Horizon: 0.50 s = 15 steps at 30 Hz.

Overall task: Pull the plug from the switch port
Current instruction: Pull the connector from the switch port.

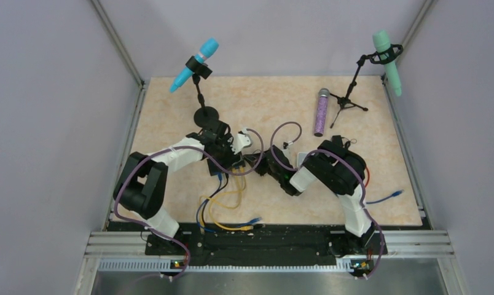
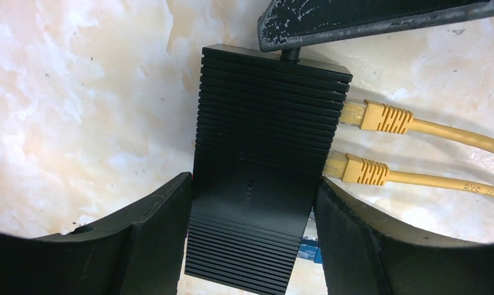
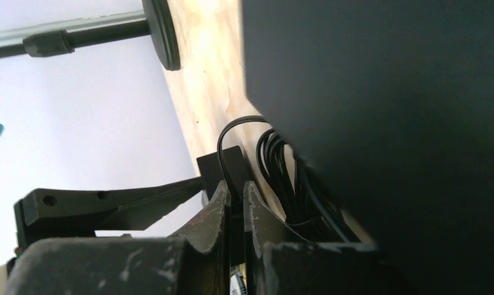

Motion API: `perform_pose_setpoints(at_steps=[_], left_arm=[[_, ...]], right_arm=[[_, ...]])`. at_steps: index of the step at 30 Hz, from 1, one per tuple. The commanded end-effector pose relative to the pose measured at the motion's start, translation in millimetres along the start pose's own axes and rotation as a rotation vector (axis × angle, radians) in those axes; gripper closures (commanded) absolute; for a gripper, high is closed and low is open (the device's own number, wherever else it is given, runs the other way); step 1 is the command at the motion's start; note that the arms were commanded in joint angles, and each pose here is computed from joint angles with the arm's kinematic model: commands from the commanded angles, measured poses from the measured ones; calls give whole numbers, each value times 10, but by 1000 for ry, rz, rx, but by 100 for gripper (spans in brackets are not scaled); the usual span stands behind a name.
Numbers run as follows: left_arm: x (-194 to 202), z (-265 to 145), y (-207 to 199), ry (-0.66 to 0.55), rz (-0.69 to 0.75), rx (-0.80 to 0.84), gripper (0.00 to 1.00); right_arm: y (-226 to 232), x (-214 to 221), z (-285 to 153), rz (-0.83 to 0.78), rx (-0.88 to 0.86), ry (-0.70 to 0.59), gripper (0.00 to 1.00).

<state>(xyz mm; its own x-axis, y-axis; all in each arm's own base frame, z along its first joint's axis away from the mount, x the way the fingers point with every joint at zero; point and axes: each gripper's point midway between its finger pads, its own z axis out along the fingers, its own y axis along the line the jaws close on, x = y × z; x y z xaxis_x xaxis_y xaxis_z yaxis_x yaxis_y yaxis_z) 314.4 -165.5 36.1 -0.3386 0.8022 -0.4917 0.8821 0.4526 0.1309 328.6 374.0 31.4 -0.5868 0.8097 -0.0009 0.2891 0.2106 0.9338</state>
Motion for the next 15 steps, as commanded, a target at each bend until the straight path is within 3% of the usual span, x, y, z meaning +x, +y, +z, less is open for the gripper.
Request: perform_pose_setpoints(at_steps=[1,4,6,8,10,12,15], left_arm=[[201,-23,21,67,-44,-16,54],[235,-45,24,84,-41,-19,54],[258,-61,43,96,-41,-31,54],[286,-67,54,108,-36,-39,55],[301,-67,51,115,-31,-37,58],[313,-60,59,122,-33,-40,58],[289,-54,69,112,-32,-43,59]], right_arm=[[502,113,-116,-134,-164,1,100],[106,-95,-114,-225,50,-128,100],[-113,-172,-109,-163,204,-117,100],[97,-51,-62,-87,113,35,100],[323,-32,-83,-13,-14,97,100],[530,-41,-132,-14,-130,81,100],[519,6,-151,-40,-142,48,100]])
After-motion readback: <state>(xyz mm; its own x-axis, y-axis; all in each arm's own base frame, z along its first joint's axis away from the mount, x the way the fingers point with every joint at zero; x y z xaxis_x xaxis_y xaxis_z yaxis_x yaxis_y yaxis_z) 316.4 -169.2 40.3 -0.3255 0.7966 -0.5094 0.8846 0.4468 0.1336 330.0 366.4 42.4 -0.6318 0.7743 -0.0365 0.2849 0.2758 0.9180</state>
